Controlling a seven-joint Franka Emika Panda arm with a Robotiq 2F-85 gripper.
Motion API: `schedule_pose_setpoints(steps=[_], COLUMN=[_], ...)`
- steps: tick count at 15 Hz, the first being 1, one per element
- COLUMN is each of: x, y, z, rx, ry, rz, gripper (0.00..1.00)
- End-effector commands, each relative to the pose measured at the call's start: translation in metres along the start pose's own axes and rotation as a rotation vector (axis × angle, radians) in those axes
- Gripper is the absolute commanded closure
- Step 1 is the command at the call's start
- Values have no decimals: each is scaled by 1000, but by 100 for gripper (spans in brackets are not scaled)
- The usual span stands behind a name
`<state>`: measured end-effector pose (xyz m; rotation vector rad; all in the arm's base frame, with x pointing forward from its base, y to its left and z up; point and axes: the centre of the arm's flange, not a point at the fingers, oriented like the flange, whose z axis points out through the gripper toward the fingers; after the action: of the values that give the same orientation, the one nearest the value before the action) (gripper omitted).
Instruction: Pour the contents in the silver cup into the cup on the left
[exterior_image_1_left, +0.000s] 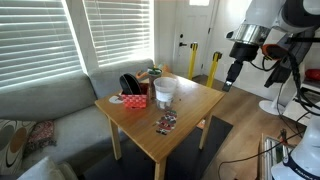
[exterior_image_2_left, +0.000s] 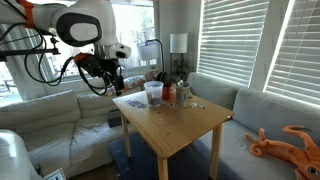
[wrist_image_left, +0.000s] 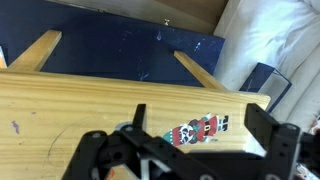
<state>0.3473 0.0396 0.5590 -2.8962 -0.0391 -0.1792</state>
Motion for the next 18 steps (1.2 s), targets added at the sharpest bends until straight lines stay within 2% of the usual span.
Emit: schedule_pose_setpoints(steps=[1,5,9,11,14,15,18], x=[0,23,57,73,83,67,77], y=[0,-10,-11,-10,-7,-6,-5], z=[0,-19,-42,-54,-57,-52,-50], rx=[0,78,168,174,172,140,140], ry=[0,196,319,336,307,330,319], rz=[0,54,53,70,50,65,63], gripper=[0,0,0,0,0,0,0])
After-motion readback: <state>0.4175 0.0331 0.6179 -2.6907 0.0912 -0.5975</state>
